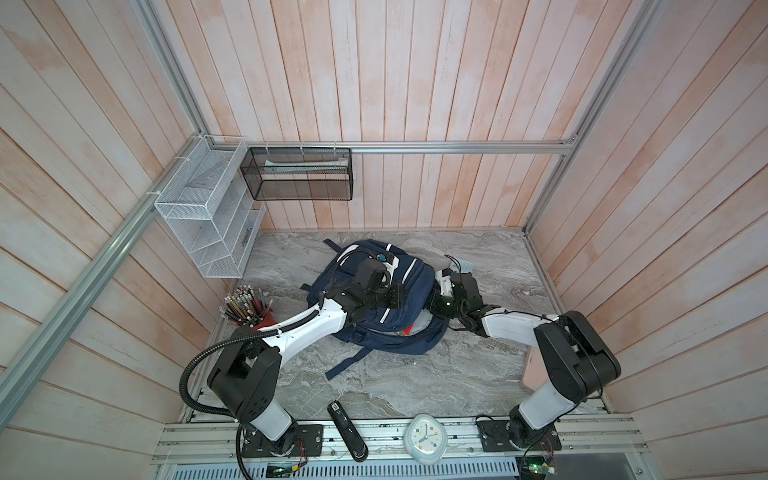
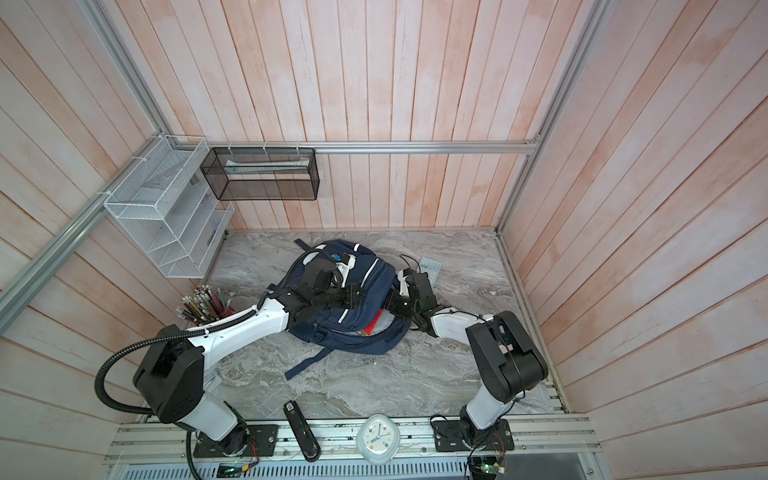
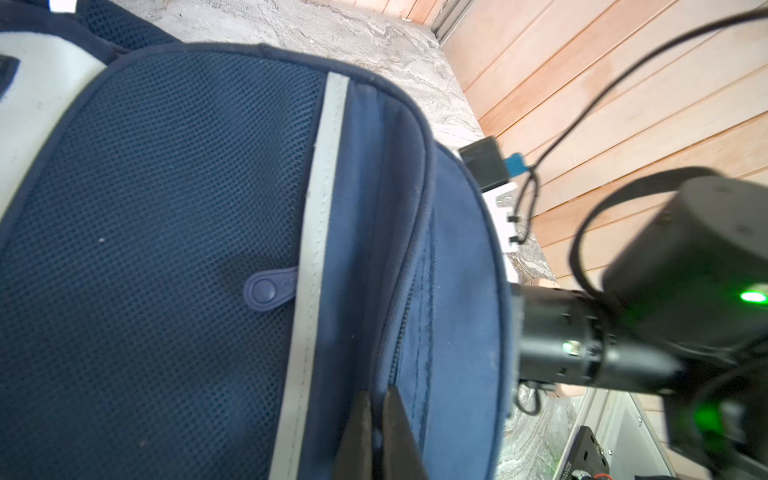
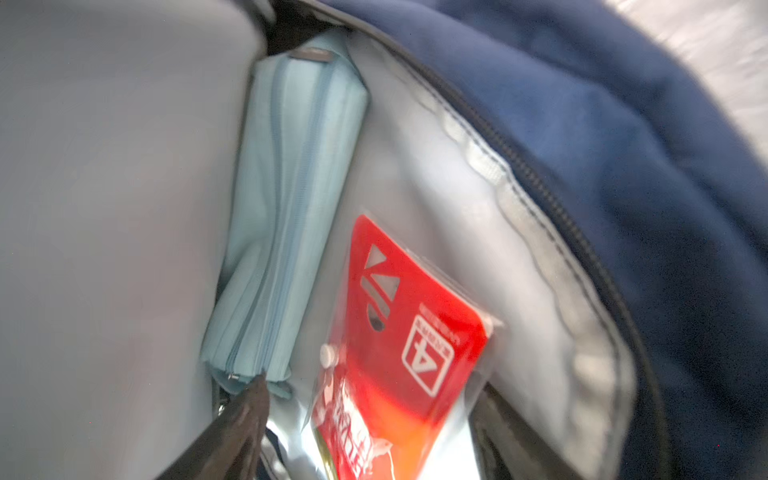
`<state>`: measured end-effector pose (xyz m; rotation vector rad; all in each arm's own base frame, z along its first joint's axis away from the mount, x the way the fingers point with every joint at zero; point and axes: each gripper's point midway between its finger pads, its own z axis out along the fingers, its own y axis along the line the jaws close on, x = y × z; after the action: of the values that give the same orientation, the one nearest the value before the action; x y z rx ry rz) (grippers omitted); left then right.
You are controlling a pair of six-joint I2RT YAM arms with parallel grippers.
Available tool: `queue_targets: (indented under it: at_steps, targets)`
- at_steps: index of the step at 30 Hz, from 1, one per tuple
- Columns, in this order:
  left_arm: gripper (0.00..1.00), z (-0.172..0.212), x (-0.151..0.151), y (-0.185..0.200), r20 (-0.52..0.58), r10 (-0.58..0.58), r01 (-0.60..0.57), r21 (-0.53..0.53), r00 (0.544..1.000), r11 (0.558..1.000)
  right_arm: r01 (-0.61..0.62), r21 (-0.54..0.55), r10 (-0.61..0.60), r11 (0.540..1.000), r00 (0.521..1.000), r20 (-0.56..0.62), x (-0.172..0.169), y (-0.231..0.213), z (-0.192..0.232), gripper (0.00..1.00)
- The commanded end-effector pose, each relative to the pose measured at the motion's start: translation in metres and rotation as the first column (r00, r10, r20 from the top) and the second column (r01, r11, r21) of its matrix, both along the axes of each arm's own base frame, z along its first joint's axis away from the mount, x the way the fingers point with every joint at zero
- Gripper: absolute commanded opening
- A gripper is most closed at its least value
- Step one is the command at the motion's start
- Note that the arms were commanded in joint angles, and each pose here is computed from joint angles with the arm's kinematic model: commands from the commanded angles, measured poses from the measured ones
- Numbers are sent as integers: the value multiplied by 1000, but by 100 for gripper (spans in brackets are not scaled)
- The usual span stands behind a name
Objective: Pack the student bag
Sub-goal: 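Lower the red pack into the main compartment with the right gripper, then open the right gripper and withdraw it while left releases the bag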
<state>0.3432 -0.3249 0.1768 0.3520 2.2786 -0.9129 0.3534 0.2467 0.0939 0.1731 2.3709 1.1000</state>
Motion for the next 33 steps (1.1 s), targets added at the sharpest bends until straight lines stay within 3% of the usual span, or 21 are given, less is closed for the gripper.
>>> queue_targets:
  at_steps: [1, 7, 12, 14, 15, 16, 17, 19, 20, 23, 26, 28, 30, 33]
  targets:
    - [0, -13, 11, 12, -11, 56, -56, 26, 998, 998, -53, -95, 50, 994, 998, -30, -3, -10, -8, 76]
    - [0, -11, 17, 16, -6, 65, -65, 28, 998, 997, 43, -280, -50, 959, 999, -18, 0, -41, -7, 73]
    - [0, -6, 17, 13, -12, 50, -50, 17, 999, 999, 3, -311, -13, 950, 999, -32, -15, -49, -9, 45]
    - [0, -9, 16, 11, -25, 41, -40, 17, 999, 999, 67, -346, -56, 936, 998, 42, -18, -65, 4, 45]
    - [0, -8, 15, 11, -27, 34, -34, 7, 999, 999, 95, -359, -63, 928, 993, 101, -19, -72, 15, 51]
    - [3, -6, 14, 11, -36, 22, -23, -18, 999, 1000, 116, -365, -65, 924, 987, 149, -20, -77, 23, 58]
    - [12, 1, 12, 11, -35, 1, -3, -56, 999, 998, 135, -367, -60, 920, 976, 209, -21, -81, 37, 66]
    - [42, 17, 8, 14, -3, -1, 1, -68, 1000, 998, 146, -369, -30, 918, 953, 303, -22, -83, 57, 73]
    - [50, 28, 5, 16, 12, 3, -2, -65, 1000, 998, 147, -374, -14, 916, 941, 338, -22, -82, 68, 75]
    - [69, 57, -11, 29, 42, 20, -17, -70, 999, 997, 98, -382, 92, 919, 889, 449, -22, -65, 96, 77]
    - [81, 79, -32, 54, 61, 74, -70, -55, 995, 996, 1, -361, 225, 933, 780, 584, -22, -23, 122, 77]
    - [86, 88, -47, 80, 52, 147, -146, -24, 988, 989, -87, -410, 348, 908, 700, 624, -23, 16, 132, 77]
    - [87, 85, -64, 117, 8, 260, -260, 51, 966, 964, -124, -450, 418, 884, 640, 644, -20, 47, 139, 77]
    - [87, 69, -97, 177, -61, 444, -423, 210, 894, 881, -201, -446, 471, 872, 589, 656, -17, 83, 147, 76]
